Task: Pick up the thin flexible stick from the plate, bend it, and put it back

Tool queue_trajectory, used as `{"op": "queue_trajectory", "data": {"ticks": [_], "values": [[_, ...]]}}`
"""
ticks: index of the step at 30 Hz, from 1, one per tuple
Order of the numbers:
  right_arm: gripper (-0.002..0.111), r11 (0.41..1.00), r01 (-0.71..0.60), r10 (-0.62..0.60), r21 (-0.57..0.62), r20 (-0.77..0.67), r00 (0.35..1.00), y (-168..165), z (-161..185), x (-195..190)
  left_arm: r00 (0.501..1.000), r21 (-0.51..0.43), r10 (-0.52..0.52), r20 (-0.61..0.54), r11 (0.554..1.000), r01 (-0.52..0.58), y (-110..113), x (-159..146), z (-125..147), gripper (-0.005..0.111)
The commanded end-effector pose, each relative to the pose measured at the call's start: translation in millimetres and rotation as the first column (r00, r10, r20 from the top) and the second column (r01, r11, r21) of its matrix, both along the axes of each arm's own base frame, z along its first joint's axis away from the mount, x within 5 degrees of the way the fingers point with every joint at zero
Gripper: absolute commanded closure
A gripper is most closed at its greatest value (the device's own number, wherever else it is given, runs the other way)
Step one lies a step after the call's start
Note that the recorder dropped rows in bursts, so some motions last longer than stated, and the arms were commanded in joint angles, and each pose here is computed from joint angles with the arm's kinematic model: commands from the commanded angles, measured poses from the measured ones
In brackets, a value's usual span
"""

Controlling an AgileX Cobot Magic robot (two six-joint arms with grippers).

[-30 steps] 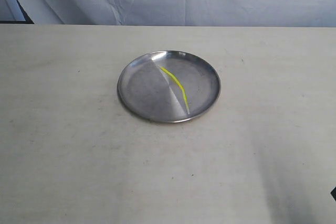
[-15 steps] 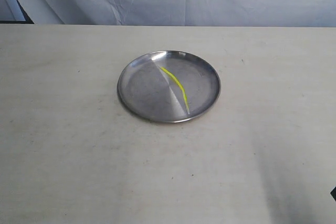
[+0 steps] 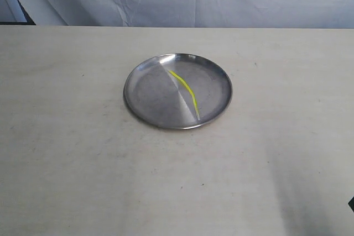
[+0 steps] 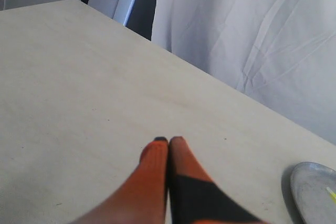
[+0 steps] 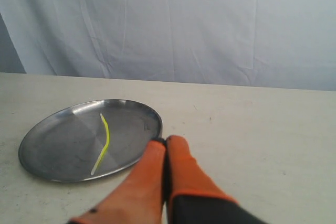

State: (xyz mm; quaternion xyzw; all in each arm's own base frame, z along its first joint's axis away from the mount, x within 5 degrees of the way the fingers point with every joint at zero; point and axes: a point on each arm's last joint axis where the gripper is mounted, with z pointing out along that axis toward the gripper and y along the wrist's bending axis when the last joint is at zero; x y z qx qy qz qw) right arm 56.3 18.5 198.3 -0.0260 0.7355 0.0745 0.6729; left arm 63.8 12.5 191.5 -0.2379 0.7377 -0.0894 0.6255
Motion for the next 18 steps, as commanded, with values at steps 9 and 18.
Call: {"op": "queue_trajectory", "data": {"ticks": [9, 18], "values": [[0.108, 1.0, -0.001, 0.001, -0.002, 0.004, 1.0, 0.1, -0.1, -0.3, 1.0, 0.014, -0.001, 0.003, 1.0, 0.001, 0.1, -0.6, -0.6, 0.107], [0.108, 1.0, -0.001, 0.001, -0.002, 0.004, 1.0, 0.1, -0.1, -0.3, 1.0, 0.014, -0.001, 0.003, 1.0, 0.001, 0.1, -0.6, -0.6, 0.107]]}}
